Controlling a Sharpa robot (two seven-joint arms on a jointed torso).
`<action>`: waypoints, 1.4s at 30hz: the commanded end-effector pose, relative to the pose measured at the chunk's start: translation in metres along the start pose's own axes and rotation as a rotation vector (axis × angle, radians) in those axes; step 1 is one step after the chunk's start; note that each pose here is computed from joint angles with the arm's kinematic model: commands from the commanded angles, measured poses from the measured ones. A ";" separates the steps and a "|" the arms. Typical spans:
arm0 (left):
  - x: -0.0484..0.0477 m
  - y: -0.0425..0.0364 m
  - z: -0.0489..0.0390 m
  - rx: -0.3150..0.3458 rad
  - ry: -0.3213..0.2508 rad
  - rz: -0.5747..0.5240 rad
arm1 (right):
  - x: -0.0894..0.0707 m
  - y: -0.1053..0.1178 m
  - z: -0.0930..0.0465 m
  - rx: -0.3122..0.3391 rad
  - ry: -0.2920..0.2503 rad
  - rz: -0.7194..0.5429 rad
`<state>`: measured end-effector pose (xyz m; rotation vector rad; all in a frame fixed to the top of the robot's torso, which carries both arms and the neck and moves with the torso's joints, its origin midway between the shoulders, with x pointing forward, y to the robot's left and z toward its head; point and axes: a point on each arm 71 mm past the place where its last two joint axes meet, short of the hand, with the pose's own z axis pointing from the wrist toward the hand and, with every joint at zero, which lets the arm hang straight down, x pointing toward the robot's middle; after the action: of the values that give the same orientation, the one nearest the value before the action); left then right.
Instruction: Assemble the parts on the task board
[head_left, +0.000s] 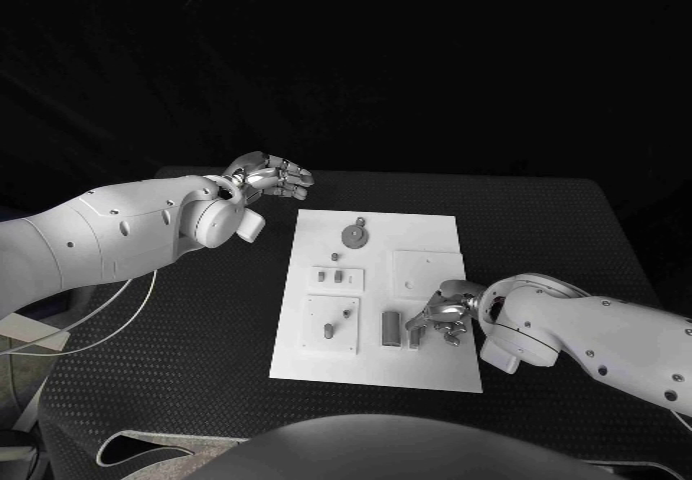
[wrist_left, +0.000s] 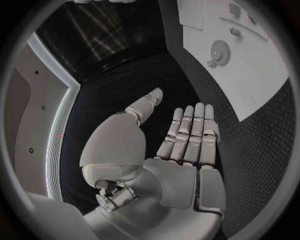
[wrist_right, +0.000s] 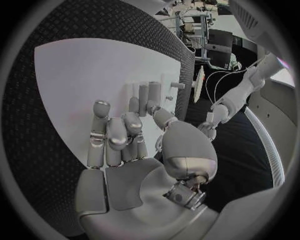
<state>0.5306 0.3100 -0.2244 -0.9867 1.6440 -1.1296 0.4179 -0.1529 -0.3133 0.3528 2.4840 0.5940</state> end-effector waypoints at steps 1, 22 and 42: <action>0.0022 -0.0014 0.0004 0.008 0.017 -0.002 | 0.001 0.003 0.001 -0.015 0.005 -0.027; 0.0020 -0.0012 -0.0001 0.006 0.021 -0.001 | 0.003 0.000 0.007 0.007 0.017 -0.089; 0.0024 -0.0013 0.0001 0.006 0.022 -0.001 | 0.012 0.002 0.008 0.000 0.038 -0.082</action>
<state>0.5302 0.3100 -0.2246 -0.9867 1.6507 -1.1317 0.4198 -0.1495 -0.3188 0.2689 2.4885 0.5556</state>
